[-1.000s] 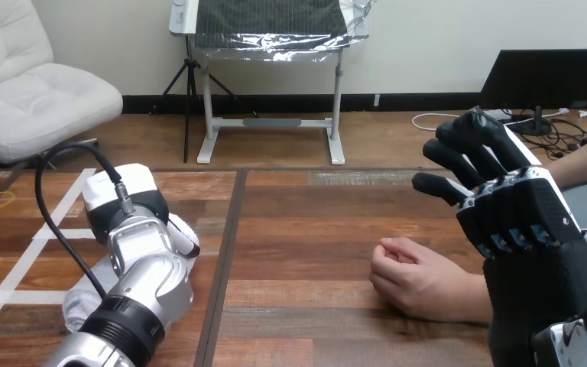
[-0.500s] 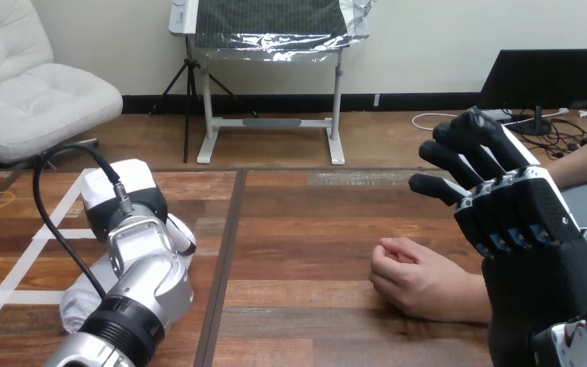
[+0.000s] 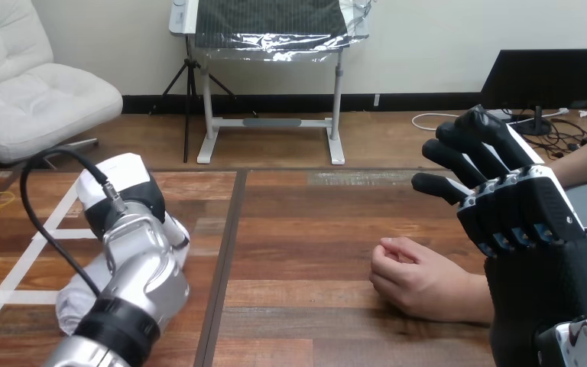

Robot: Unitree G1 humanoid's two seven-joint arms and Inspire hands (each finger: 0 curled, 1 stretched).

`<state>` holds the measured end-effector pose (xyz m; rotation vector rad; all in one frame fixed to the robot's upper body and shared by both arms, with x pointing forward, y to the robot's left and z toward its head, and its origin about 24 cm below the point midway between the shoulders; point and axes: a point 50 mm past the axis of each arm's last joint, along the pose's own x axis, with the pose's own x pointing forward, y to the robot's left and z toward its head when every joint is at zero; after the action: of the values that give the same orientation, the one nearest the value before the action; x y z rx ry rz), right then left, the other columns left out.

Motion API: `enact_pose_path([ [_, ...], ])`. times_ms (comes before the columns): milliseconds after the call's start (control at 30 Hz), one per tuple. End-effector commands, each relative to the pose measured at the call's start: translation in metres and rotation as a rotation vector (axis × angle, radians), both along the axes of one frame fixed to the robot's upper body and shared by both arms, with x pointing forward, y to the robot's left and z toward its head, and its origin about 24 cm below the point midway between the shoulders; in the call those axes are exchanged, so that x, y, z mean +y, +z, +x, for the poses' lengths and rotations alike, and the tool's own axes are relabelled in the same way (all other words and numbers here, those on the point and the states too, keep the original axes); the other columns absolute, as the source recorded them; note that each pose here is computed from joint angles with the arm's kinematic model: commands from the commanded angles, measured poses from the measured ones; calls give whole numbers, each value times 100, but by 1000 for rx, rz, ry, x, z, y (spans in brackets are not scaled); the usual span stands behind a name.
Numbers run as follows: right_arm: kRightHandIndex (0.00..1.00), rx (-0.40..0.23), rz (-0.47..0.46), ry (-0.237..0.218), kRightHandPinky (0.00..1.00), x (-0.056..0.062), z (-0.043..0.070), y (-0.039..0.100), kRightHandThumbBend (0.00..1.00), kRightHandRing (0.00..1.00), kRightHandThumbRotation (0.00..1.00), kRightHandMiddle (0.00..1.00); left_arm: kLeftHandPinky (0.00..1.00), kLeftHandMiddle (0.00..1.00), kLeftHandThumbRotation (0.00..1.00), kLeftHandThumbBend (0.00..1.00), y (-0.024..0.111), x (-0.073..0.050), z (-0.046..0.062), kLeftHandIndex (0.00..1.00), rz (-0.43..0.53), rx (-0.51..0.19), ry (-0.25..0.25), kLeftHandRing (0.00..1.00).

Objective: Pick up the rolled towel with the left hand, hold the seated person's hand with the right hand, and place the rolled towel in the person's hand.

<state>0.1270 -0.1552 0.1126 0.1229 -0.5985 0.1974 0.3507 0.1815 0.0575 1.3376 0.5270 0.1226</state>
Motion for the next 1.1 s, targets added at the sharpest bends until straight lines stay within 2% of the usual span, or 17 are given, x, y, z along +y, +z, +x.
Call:
enact_pose_path([
  [0, 85, -91, 12, 8, 76, -1, 3, 14, 90, 84, 100, 85, 15, 34, 0, 70, 10, -4, 1, 62, -3, -104, -43, 23],
  [333, 85, -91, 8, 3, 77, -1, 3, 15, 90, 85, 100, 86, 20, 39, 0, 70, 10, -3, -3, 55, -14, -155, -71, 30],
  [800, 86, -88, 8, 11, 77, -1, 4, 15, 89, 85, 100, 86, 24, 43, 0, 70, 7, -1, -4, 52, -23, -192, -107, 35],
  [1067, 86, -90, -2, 3, 78, -1, 4, 15, 88, 85, 100, 86, 25, 41, 0, 69, 7, 0, -4, 49, -40, -198, -110, 35],
])
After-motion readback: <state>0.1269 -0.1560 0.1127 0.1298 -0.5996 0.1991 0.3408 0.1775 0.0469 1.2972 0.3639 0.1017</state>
